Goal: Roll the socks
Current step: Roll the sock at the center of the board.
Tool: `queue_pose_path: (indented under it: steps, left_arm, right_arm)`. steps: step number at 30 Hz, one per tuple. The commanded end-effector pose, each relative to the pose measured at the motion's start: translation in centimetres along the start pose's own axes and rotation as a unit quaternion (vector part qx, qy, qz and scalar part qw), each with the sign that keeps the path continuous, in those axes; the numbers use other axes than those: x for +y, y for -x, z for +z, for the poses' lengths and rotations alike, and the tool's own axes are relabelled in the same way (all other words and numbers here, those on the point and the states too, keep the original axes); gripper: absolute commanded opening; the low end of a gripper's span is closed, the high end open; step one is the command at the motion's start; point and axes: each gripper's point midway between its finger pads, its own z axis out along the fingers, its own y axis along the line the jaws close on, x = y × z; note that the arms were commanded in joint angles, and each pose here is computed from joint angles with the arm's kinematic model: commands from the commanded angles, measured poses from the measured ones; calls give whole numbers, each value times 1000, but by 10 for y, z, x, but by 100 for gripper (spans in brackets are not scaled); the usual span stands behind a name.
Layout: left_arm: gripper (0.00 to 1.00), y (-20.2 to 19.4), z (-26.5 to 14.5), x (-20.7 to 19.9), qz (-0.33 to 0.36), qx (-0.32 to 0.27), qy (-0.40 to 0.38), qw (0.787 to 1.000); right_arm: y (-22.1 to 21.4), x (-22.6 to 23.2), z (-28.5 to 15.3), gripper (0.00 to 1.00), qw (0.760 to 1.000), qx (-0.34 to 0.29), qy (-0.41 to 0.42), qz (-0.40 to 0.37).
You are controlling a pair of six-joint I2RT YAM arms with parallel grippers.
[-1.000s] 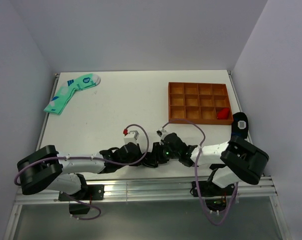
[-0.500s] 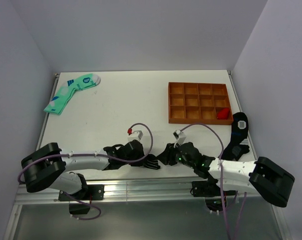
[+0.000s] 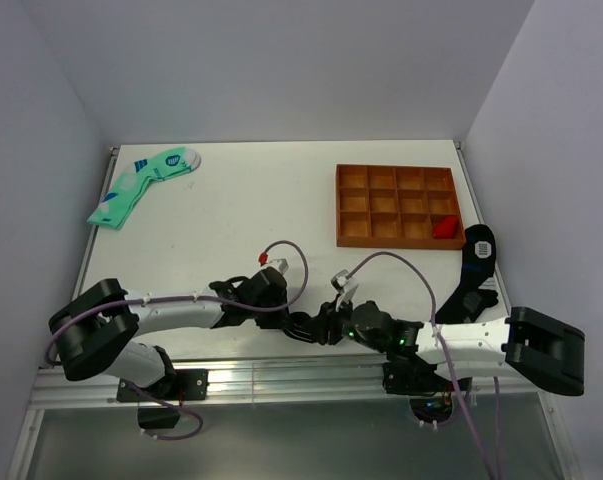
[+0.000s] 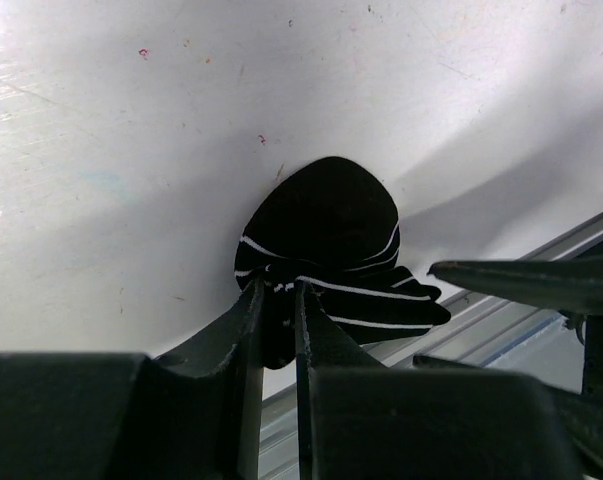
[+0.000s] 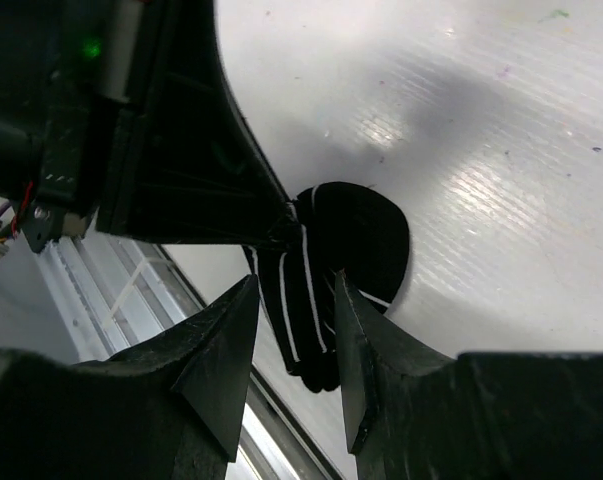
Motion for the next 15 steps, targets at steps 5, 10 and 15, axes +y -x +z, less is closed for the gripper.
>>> queue_pose_path:
  steps: [5,10,15]
  left_arm:
    - [0,-36,2,35,10,99,48,994]
    - [0,-29,1,33,-2,107,41,993]
    - [0,-25,4,33,-11,114,39,993]
  right_arm:
    - [8,12,1,44,999,-31,19,-37]
    - [-3,15,1,44,998,-21,24,-51]
    - [-14,15,6,44,998,-6,13,-69]
